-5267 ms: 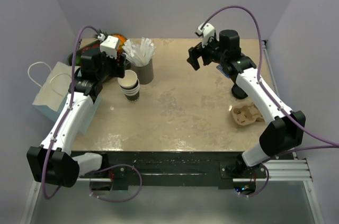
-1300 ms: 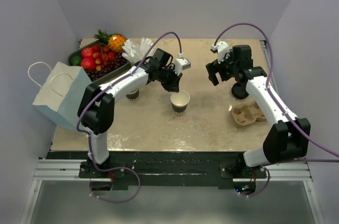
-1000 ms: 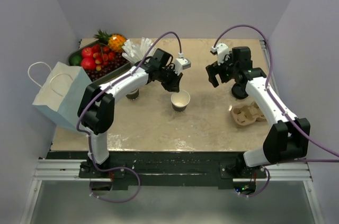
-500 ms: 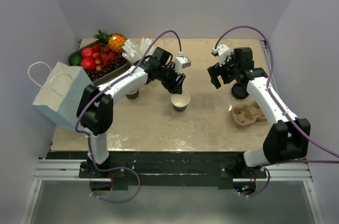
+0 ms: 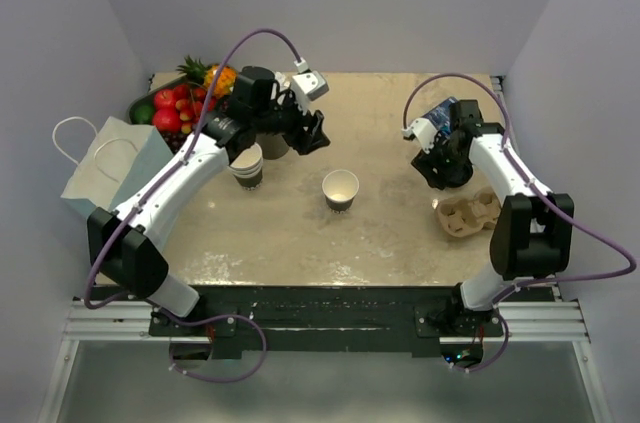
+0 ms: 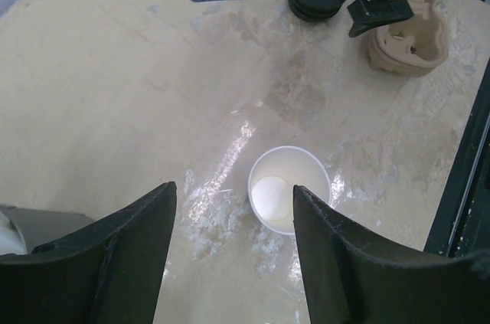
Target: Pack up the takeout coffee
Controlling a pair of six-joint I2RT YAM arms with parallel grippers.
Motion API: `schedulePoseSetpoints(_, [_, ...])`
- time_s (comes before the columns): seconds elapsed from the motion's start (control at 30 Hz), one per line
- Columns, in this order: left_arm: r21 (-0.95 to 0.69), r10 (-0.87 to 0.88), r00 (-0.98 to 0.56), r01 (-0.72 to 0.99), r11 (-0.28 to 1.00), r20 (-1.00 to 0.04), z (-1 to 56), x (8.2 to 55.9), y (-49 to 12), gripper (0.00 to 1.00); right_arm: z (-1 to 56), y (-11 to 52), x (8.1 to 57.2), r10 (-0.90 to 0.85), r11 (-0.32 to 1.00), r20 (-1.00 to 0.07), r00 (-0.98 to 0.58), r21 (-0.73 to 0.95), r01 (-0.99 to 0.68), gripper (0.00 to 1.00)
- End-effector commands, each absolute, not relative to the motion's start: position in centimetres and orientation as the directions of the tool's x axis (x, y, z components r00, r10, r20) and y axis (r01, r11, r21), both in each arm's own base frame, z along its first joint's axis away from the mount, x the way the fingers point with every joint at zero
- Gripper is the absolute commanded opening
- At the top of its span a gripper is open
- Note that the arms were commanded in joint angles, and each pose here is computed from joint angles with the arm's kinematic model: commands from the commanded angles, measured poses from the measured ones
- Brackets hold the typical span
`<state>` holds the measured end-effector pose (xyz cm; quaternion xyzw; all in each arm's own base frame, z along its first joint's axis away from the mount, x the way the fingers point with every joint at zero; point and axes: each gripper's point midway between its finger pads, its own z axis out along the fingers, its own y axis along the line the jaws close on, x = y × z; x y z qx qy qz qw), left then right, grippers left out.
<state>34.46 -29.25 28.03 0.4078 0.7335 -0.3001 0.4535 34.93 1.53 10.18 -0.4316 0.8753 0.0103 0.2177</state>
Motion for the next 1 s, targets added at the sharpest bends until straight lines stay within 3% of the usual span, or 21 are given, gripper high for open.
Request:
schedulePoseSetpoints(0.0, [-0.104, 0.308, -0.296, 0.851, 0.514, -0.904, 26.8, 35.2, -28.3, 0.67, 10.9, 0.5, 35.4, -0.823, 0.543, -0.34, -0.455, -0.237, -0.805, 0.67])
schedulePoseSetpoints(0.37, [-0.119, 0.3, -0.307, 0.851, 0.512, -0.903, 26.4, 35.6, -28.6, 0.66, 10.4, -1.9, 37.3, -0.827, 0.56, -0.273, -0.492, -0.312, -0.768, 0.56])
schedulePoseSetpoints(0.77, [-0.128, 0.307, -0.32, 0.848, 0.514, -0.896, 25.7, 35.9, -28.6, 0.65, 10.4, -3.4, 38.7, -0.751, 0.658, -0.306, -0.585, -0.268, -0.704, 0.44])
schedulePoseSetpoints(0.97, [-0.117, 0.319, -0.317, 0.849, 0.515, -0.893, 25.2, 35.7, -28.2, 0.65, 11.1, -4.5, 37.5, -0.799, 0.59, -0.307, -0.517, -0.229, -0.775, 0.43])
